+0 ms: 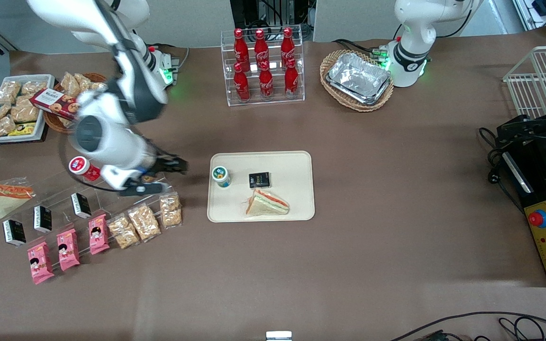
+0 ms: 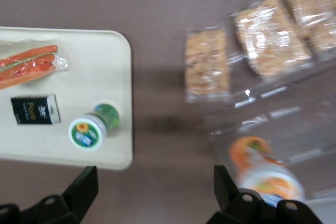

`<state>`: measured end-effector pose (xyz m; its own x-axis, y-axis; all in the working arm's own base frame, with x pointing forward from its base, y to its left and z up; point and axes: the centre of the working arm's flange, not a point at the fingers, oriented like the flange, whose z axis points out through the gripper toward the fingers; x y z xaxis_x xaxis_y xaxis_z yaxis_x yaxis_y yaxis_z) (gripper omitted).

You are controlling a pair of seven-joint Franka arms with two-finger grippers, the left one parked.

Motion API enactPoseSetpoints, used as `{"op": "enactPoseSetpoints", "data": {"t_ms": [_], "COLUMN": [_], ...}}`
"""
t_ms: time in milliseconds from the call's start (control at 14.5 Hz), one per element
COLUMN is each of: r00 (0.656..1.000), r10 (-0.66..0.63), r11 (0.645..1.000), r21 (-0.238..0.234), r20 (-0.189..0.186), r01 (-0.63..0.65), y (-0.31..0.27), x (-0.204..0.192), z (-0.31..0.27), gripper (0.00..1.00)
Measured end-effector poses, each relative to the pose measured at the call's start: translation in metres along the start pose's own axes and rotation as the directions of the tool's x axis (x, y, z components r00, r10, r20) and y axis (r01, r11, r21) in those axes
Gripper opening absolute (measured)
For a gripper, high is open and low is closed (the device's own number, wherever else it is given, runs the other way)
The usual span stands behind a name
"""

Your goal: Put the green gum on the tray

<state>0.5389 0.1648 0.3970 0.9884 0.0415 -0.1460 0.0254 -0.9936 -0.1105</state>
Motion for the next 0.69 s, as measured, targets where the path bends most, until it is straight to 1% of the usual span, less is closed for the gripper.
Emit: {"op": "enactPoseSetpoints", "data": {"t_ms": [69, 138, 276, 483, 690], "r00": [1.000, 0.999, 0.999, 1.000, 0.996], "r10": [-0.020, -0.039, -0.046, -0.010, 0.054], "r11": [1.000, 0.999, 0.998, 0.999, 0.998], "r21": [0.012, 0.023, 0.038, 0.037, 0.031], "r20": [0.017, 0.026, 0.019, -0.008, -0.072], "r01": [0.020, 0.039, 0.045, 0.010, -0.052], "y": [0.023, 0.042, 0.077, 0.123, 0.171], "x": [-0.001, -0.002, -0.002, -0.004, -0.008], "z": [-0.026, -0.049, -0.089, -0.141, -0.189], "gripper": [0.99, 0.99, 0.99, 0.99, 1.00]}}
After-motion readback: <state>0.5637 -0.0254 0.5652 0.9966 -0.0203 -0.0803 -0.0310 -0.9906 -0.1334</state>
